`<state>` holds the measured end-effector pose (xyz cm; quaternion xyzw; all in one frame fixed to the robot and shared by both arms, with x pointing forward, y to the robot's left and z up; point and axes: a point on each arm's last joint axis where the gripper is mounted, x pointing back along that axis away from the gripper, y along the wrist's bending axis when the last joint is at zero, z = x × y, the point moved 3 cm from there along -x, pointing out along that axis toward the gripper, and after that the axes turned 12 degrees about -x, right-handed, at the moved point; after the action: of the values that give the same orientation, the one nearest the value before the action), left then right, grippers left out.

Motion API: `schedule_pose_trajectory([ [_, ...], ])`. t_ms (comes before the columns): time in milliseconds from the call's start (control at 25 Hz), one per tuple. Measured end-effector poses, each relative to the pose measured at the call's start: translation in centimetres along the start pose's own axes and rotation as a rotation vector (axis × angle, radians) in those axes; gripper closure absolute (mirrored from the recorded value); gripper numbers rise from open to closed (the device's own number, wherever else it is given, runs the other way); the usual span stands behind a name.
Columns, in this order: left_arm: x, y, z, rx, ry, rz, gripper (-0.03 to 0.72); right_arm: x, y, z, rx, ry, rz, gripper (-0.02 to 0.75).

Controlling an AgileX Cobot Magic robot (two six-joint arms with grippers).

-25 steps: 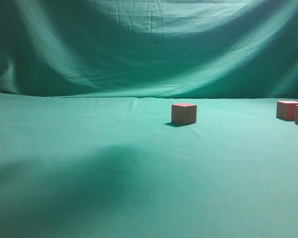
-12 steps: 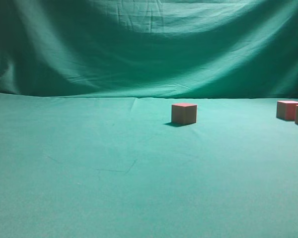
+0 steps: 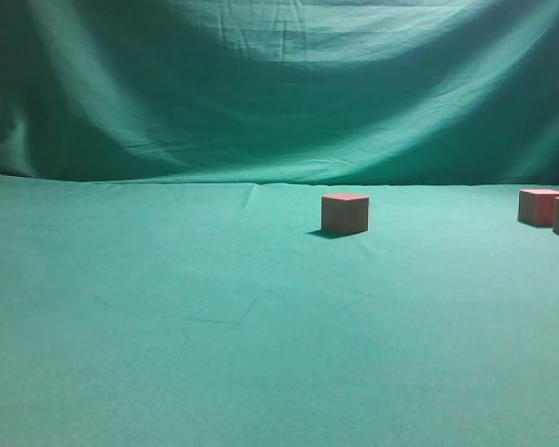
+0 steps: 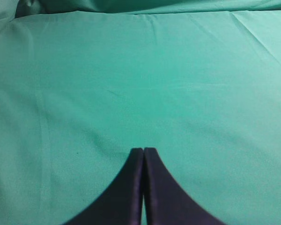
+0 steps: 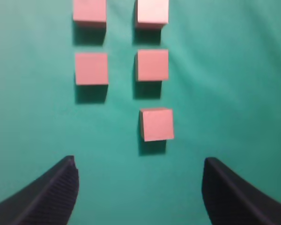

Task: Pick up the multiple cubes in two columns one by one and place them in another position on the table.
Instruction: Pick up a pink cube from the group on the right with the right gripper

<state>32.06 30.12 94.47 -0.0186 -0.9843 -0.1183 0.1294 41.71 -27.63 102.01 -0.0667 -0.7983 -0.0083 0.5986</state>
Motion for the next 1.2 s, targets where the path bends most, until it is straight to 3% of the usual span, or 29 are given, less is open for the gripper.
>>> schedule_pose_trajectory([
  [240, 0.0, 0.0, 0.0, 0.0, 0.0, 0.0, 0.688, -3.6, -0.2, 2.6, -0.002, 0.035, 0.001, 0.196],
  [520, 0.0, 0.0, 0.0, 0.0, 0.0, 0.0, 0.688, -4.6, -1.1, 1.7, -0.111, -0.025, -0.008, 0.196],
  [880, 0.0, 0.0, 0.0, 0.0, 0.0, 0.0, 0.688, -8.9, -1.7, 0.9, -0.194, 0.139, 0.033, 0.196],
  [1160, 0.0, 0.0, 0.0, 0.0, 0.0, 0.0, 0.688, -10.9, -1.4, 0.3, -0.157, 0.157, 0.028, 0.196],
  [1200, 0.0, 0.0, 0.0, 0.0, 0.0, 0.0, 0.688, -11.1, -1.4, 0.3, -0.154, 0.157, 0.029, 0.247],
])
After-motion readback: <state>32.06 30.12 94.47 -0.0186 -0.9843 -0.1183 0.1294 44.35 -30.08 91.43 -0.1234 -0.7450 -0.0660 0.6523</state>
